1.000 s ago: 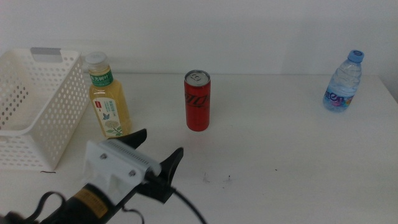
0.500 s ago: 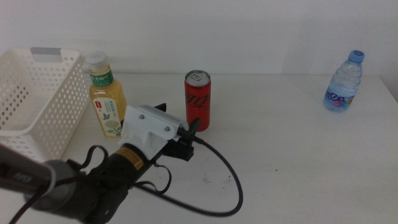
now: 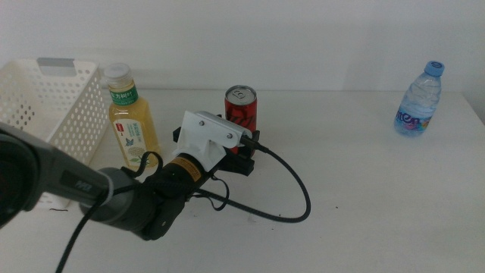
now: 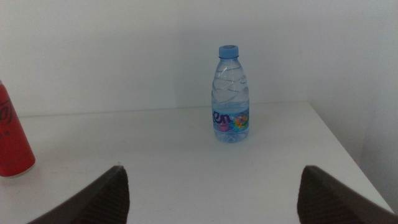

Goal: Use arms to grab the bottles and put them into the dustbin to the left of the table.

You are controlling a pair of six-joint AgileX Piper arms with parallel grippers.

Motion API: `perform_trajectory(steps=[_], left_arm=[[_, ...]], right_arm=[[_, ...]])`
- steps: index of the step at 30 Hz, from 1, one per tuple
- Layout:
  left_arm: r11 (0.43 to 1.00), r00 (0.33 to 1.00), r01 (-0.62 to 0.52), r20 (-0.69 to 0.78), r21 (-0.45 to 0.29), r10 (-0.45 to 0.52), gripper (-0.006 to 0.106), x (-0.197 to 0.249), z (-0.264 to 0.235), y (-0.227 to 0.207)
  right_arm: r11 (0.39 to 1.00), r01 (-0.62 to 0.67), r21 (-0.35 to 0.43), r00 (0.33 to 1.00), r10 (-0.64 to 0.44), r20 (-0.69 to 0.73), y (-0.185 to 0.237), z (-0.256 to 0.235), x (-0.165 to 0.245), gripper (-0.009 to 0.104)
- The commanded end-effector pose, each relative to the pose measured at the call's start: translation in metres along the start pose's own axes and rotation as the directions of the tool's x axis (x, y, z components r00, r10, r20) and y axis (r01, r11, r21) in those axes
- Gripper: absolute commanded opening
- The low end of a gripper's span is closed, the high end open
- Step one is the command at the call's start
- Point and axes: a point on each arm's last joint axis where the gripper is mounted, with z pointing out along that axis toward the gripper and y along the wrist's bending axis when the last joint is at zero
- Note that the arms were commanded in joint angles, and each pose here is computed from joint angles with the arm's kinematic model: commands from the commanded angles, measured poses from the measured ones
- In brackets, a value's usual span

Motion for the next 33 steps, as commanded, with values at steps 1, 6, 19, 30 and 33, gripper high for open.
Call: perform_trajectory(steps=[1, 6, 19, 30, 33], left_arm=[[1.000, 1.000, 0.016, 0.013, -0.007, -0.016, 0.094, 0.000, 0.008, 0.001], [1.000, 0.999, 0.024, 0.025, -0.012, -0.024, 0.094, 0.004, 0.026, 0.003], [0.999, 0.999, 0.032, 0.044, -0.026, -0.031, 0.093, 0.013, 0.063, 0.006], [0.999, 0.998, -0.034, 0.047, -0.007, 0.034, 0.038, 0.014, 0.065, 0.005], [0.999, 0.998, -0.034, 0.054, -0.008, 0.035, 0.021, 0.011, 0.065, 0.005]], right_arm=[[1.000, 0.013, 0.005, 1.000, -0.013, 0.010, 0.000, 0.000, 0.000, 0.081], [1.000, 0.013, 0.005, 1.000, -0.013, 0.010, 0.000, 0.000, 0.000, 0.081], [1.000, 0.013, 0.005, 1.000, -0.013, 0.010, 0.000, 0.000, 0.000, 0.081], [1.000, 0.013, 0.005, 1.000, -0.013, 0.010, 0.000, 0.000, 0.000, 0.081], [1.000, 0.013, 0.005, 1.000, -0.013, 0.010, 0.000, 0.000, 0.000, 0.081]])
